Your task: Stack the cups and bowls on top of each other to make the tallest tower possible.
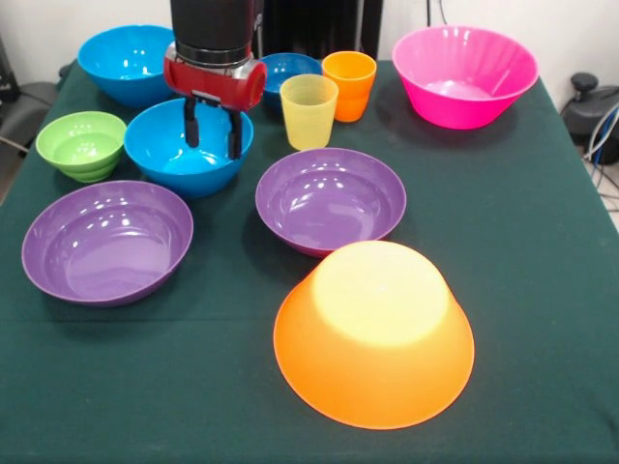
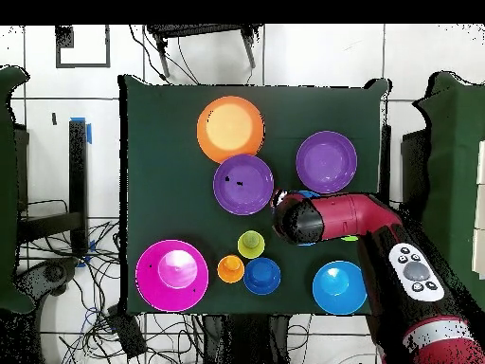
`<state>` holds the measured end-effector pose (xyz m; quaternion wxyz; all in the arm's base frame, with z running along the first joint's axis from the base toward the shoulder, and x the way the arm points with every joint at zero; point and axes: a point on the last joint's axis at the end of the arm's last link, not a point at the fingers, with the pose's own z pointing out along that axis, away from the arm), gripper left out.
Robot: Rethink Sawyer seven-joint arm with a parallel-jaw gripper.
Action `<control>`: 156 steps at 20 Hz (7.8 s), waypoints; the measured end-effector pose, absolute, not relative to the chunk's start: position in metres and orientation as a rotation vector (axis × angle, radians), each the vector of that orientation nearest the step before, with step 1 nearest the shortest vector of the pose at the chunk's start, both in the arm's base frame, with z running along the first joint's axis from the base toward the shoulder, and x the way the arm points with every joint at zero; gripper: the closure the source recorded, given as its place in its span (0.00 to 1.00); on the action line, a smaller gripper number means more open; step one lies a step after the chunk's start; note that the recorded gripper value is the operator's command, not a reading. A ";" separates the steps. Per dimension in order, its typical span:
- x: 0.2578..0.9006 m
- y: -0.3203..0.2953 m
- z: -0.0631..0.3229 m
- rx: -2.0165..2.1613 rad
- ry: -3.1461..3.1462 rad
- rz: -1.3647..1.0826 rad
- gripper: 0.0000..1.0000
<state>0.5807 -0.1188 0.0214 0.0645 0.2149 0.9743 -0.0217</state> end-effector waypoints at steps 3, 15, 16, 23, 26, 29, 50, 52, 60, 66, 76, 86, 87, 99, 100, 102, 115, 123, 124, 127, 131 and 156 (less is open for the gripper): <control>0.585 -0.113 0.023 0.637 2.937 -0.051 0.00; 0.587 -0.098 0.019 0.608 2.949 -0.027 0.00; 0.587 -0.096 0.018 0.604 2.952 -0.028 0.00; 0.580 -0.084 0.008 0.503 2.977 -0.113 0.00; 0.574 -0.083 0.003 0.454 2.990 -0.162 0.00; 0.568 -0.087 -0.001 0.427 2.998 -0.210 0.00; 0.541 -0.142 -0.015 0.464 2.996 -0.353 1.00; 0.542 -0.143 -0.015 0.485 2.994 -0.344 1.00; 0.554 -0.139 -0.004 0.558 2.970 -0.302 1.00; 0.567 -0.113 0.021 0.613 2.975 -0.262 1.00; 0.586 -0.061 0.065 0.577 2.995 -0.262 1.00; 0.629 0.008 0.094 0.375 2.916 -0.258 1.00; 0.633 0.009 0.095 0.373 2.910 -0.255 1.00; 0.713 0.030 0.127 0.370 2.821 -0.275 1.00; 0.717 0.032 0.129 0.367 2.817 -0.278 1.00; 0.729 0.041 0.138 0.361 2.804 -0.289 1.00; 0.754 0.116 0.125 0.312 2.850 -0.276 1.00; 0.745 0.149 0.071 0.261 2.912 -0.263 1.00; 0.746 0.151 0.067 0.261 2.913 -0.261 1.00; 0.751 0.155 0.060 0.262 2.911 -0.257 1.00; 0.765 0.154 0.065 0.276 2.887 -0.258 1.00; 0.800 0.147 0.058 0.308 2.823 -0.265 1.00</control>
